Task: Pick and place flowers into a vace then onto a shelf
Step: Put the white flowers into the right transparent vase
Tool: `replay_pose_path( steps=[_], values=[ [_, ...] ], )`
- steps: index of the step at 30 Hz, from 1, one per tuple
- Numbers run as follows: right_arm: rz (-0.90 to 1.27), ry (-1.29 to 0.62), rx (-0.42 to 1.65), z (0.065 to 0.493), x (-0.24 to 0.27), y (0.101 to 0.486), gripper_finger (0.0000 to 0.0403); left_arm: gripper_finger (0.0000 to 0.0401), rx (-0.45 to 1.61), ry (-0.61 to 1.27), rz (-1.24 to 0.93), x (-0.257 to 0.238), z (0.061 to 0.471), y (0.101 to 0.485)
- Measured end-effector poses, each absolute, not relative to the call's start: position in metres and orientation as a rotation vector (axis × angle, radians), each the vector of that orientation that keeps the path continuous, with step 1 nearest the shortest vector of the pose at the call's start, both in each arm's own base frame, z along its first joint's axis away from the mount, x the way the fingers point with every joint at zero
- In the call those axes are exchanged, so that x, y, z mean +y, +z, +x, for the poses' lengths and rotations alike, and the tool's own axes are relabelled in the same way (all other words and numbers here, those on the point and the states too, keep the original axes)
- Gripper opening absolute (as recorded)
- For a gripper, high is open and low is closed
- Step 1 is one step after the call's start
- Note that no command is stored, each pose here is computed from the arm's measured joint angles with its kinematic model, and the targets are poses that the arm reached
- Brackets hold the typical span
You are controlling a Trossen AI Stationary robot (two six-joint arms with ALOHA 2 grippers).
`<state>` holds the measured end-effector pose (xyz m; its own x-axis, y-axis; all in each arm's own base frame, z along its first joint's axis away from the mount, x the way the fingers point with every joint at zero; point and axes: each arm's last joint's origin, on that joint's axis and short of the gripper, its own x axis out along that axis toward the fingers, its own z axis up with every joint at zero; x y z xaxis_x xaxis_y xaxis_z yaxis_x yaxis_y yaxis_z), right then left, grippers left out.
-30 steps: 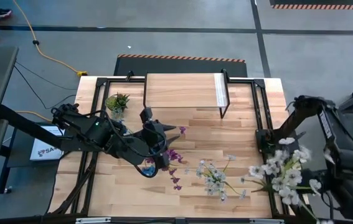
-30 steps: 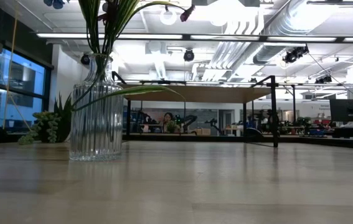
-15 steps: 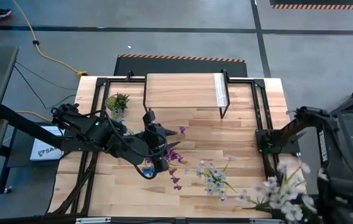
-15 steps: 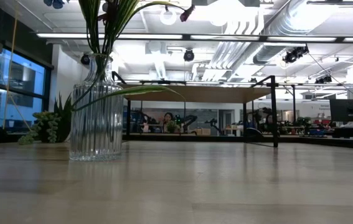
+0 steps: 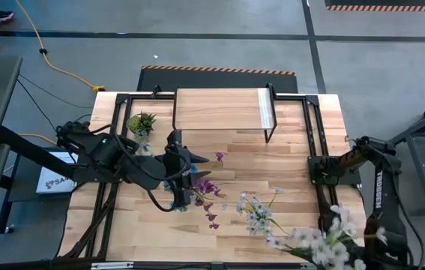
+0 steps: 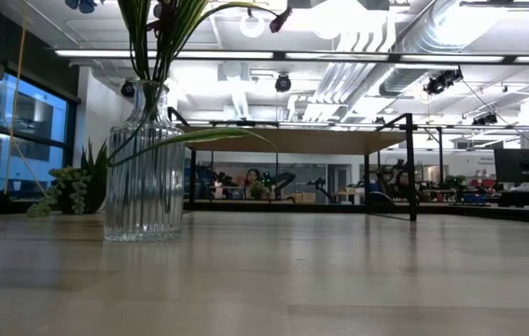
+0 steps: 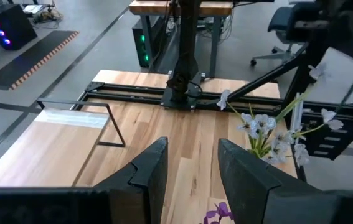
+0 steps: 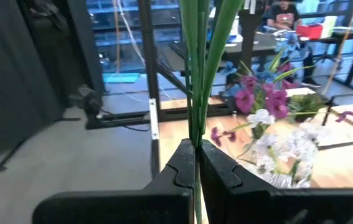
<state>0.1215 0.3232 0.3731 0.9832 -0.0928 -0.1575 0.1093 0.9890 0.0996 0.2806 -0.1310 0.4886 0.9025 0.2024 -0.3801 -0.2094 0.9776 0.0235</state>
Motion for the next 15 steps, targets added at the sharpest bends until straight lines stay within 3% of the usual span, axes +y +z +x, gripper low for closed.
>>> replay_pose_path(
  steps=[15],
  values=[
    [0.071, -0.137, 0.323, 0.149, 0.301, 0.358, 0.0000, 0.0175, 0.365, 0.197, -0.015, -0.124, 0.269, 0.498]
  ],
)
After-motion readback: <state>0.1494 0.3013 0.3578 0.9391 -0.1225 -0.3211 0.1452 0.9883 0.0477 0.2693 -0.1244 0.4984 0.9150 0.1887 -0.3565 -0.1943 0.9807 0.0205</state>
